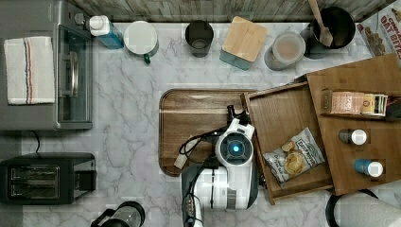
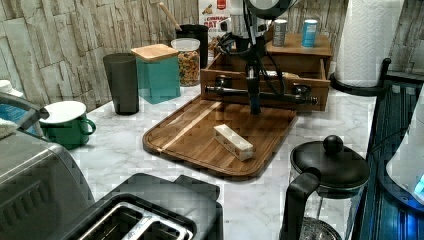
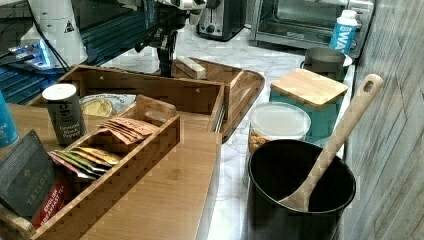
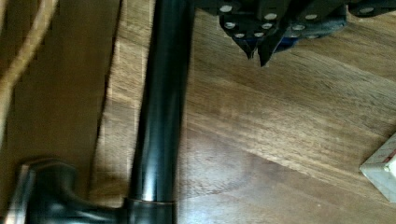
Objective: Close the drawer.
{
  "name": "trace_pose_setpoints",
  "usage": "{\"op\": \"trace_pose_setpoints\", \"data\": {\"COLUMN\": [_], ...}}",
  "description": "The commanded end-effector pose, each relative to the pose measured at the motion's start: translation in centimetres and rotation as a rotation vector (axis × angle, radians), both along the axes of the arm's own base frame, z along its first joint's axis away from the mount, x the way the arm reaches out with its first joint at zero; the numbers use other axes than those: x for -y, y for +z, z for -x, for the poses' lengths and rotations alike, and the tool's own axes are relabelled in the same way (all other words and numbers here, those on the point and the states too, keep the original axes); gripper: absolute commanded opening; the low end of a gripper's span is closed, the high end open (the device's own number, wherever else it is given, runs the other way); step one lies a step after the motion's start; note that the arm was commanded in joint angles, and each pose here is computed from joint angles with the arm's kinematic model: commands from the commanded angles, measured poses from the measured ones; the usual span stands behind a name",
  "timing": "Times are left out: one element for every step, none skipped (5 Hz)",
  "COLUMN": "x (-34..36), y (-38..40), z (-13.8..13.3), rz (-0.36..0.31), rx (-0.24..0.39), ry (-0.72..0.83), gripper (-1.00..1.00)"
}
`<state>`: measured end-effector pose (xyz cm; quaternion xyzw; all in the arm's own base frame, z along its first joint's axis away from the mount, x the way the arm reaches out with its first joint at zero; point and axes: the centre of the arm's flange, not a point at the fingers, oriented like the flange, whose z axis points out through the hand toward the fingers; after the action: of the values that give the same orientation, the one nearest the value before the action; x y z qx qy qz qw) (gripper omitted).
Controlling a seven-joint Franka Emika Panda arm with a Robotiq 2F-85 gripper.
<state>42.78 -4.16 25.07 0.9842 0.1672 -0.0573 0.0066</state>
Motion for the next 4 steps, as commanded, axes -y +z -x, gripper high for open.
{"op": "trace_pose_setpoints", "data": {"x": [7.6, 11.2, 14.3, 18.1], "y": [2.7, 3.5, 6.6, 9.5], "z": [-3.9, -5.4, -6.3, -6.9], "rz": [-0.058, -0.062, 0.001, 0.061], "rx": [0.089, 0.092, 0.103, 0.15], "ry": [-0.018, -0.026, -0.056, -0.082], "gripper": [-1.0, -1.0, -1.0, -1.0]}}
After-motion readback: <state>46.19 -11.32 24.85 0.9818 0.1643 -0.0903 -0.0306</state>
